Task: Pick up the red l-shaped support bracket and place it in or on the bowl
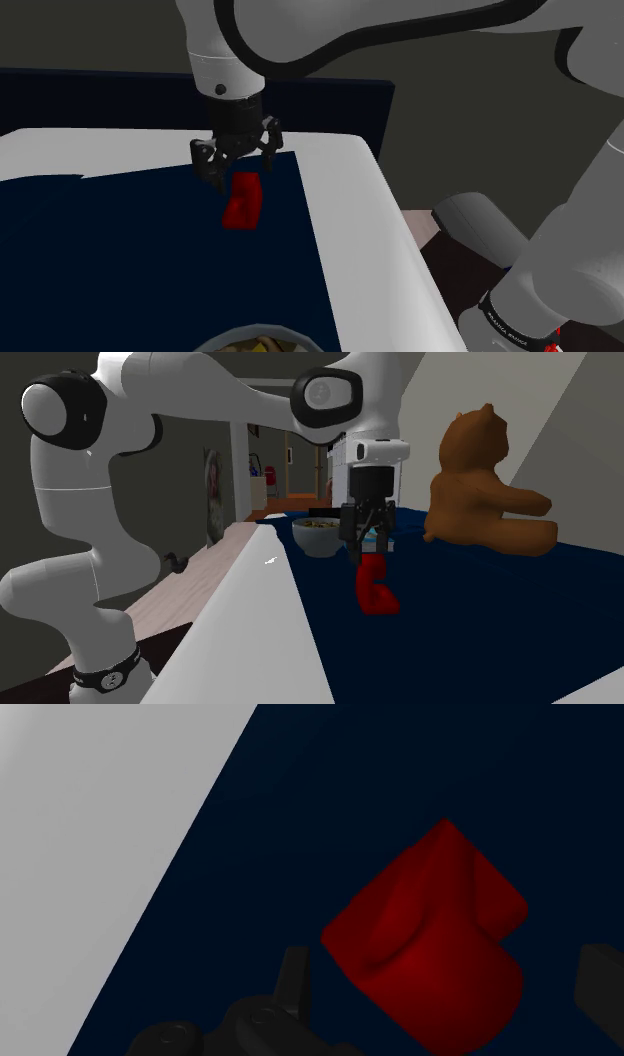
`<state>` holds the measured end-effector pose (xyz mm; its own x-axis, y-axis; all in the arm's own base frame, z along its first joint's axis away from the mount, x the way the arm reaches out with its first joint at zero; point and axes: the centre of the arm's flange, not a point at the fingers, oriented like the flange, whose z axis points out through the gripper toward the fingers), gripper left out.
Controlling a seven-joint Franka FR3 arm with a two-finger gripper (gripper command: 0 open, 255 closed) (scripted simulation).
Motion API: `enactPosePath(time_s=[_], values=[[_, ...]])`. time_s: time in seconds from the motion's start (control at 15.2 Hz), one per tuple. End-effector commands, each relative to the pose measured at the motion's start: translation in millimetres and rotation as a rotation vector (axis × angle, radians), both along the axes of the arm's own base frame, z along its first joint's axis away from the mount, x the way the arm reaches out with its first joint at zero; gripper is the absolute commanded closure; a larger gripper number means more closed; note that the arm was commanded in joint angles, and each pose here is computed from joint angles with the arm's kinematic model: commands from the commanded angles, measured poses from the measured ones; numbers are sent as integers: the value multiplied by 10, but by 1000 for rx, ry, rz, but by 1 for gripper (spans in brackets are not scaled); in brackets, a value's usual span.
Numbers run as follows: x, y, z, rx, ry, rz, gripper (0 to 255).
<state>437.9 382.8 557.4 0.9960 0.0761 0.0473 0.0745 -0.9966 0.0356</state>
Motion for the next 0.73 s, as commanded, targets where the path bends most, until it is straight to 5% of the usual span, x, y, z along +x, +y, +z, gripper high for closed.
enactPosePath(time_s=[0.0,0.33,0.4,0.66], values=[[0,0,-15,0,0,0,0],[0,0,-14,0,0,0,0],[0,0,-14,0,0,0,255],[0,0,-15,0,0,0,255]])
